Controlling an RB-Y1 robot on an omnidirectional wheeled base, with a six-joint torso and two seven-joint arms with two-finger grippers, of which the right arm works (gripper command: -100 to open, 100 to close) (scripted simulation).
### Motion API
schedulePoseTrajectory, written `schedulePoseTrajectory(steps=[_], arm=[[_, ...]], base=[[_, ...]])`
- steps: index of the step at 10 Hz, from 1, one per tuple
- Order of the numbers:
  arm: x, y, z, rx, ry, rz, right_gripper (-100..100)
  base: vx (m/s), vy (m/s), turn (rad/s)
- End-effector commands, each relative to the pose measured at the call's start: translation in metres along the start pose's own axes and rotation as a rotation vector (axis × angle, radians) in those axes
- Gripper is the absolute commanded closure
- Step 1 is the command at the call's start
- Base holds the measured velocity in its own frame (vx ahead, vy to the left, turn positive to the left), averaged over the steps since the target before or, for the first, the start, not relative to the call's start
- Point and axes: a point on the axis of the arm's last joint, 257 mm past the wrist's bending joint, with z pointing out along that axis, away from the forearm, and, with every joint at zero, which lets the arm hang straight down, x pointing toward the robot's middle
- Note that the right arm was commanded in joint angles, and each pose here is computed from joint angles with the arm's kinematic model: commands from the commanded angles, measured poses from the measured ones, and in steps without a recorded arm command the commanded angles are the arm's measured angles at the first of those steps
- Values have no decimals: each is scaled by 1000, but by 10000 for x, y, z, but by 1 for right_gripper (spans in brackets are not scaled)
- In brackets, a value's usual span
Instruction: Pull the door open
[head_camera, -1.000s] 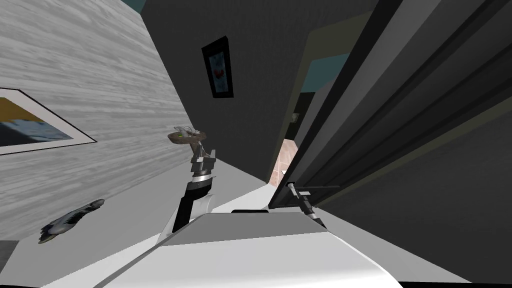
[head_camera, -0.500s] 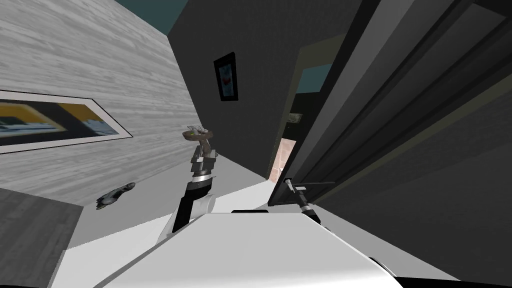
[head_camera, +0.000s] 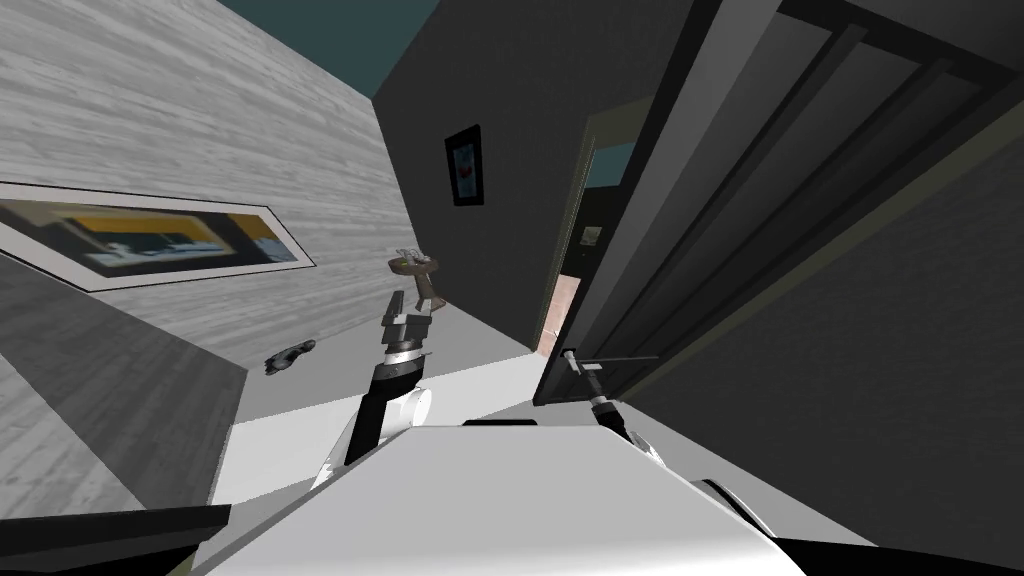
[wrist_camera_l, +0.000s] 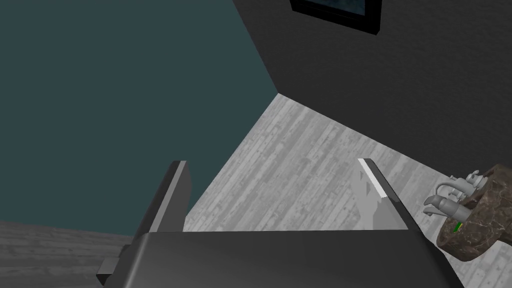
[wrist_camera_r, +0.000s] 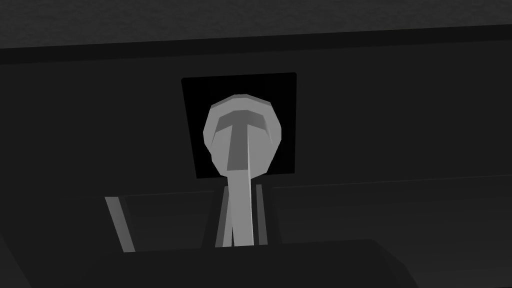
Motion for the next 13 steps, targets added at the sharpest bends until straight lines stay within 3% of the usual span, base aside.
schedulePoseTrajectory(steps=[1, 2, 6, 7, 8, 9, 10, 13], arm=[[66, -5, 104, 3, 6, 1, 100], [89, 4, 166, 2, 8, 1, 100], [-28, -28, -103, 7, 11, 1, 100], [-28, -28, -103, 7, 11, 1, 100], [-73, -126, -186, 37, -2, 2, 100], [-32, -37, -110, 9, 10, 1, 100], [-87, -23, -219, 5, 14, 1, 100], [-161, -11, -371, 4, 17, 1, 100]], base=[[-239, -105, 77], [-202, -126, 95], [-154, -67, 185], [-144, -59, 82], [-51, -7, -24], [-16, 15, -46], [-93, -28, 241], [-164, -86, 209]])
